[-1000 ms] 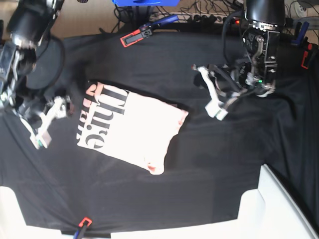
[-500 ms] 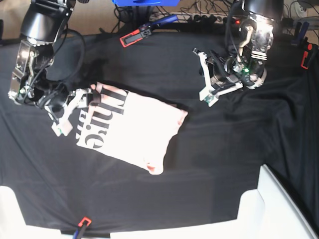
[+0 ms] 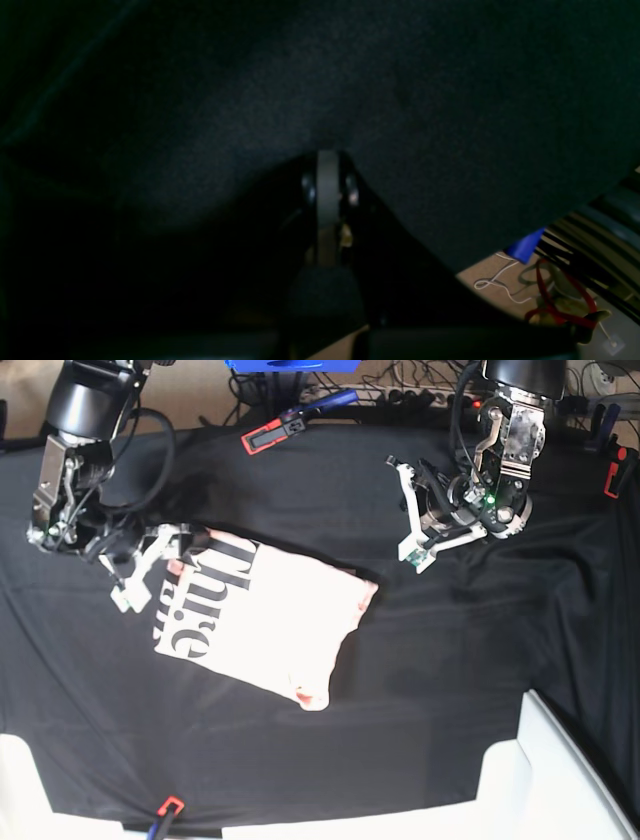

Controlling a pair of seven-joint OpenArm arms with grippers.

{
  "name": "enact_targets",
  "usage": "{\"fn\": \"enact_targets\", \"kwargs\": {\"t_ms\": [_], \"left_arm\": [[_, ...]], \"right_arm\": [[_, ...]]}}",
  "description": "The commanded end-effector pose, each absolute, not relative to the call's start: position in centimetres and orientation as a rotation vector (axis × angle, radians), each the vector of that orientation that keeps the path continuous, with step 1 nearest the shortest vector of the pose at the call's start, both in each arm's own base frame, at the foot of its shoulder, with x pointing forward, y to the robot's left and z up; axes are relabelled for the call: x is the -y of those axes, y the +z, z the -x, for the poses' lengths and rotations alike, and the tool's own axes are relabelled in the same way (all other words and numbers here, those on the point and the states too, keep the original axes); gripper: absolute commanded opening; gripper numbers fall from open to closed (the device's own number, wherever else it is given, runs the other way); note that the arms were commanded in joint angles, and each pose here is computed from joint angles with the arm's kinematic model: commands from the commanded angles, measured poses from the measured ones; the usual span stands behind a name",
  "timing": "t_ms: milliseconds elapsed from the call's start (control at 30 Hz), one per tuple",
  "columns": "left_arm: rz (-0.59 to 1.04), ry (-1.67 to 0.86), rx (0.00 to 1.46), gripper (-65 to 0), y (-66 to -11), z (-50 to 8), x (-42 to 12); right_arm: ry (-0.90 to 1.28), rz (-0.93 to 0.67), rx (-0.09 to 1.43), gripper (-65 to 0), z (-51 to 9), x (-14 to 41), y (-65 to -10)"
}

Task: Fold the T-shirt properly
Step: 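Grasp the shirt's corner with the right gripper and pull to straighten it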

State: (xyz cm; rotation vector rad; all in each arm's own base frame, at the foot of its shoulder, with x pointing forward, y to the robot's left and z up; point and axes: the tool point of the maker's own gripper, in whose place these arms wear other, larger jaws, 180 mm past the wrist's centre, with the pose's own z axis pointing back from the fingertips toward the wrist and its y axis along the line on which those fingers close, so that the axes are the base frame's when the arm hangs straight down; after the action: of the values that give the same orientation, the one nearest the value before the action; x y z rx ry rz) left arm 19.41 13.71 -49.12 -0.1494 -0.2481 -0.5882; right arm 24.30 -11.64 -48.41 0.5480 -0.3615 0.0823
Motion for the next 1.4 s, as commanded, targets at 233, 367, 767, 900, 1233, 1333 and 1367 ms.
{"fn": "enact_targets", "kwargs": {"t_ms": [233, 367, 767, 900, 1233, 1333, 1367], "left_arm": [[0.124, -0.595, 0.257, -65.0, -48.8, -20.0, -14.2], [0.121, -0.595, 0.260, -65.0, -48.7, -20.2, -14.3], [0.118, -0.595, 0.306, -65.0, -47.7, -22.3, -13.9], [0.145, -0.587, 0.330, -65.0, -47.5, -23.0, -12.4], [0.187, -0.575, 0.348, -65.0, -47.3, -23.2, -10.3], [0.187, -0.575, 0.348, -65.0, -47.3, -23.2, -10.3], [0.186, -0.576, 0.347, -65.0, -47.3, -23.2, -10.4]], "right_arm": [[0.049, -0.629, 0.366, -48.6, -23.8, 10.4, -48.5], [0.059, -0.635, 0.293, -65.0, -22.0, 10.0, -49.2], [0.233, -0.635, 0.112, -64.7, -18.9, 7.5, -49.8], [0.346, -0.647, 0.078, -64.7, -18.2, 5.1, -49.8], [0.525, -0.719, 0.091, -64.7, -19.1, 0.0, -48.1], [0.529, -0.720, 0.090, -64.0, -19.0, -0.1, -48.1], [0.527, -0.721, 0.088, -63.1, -19.0, 0.0, -48.1]]}}
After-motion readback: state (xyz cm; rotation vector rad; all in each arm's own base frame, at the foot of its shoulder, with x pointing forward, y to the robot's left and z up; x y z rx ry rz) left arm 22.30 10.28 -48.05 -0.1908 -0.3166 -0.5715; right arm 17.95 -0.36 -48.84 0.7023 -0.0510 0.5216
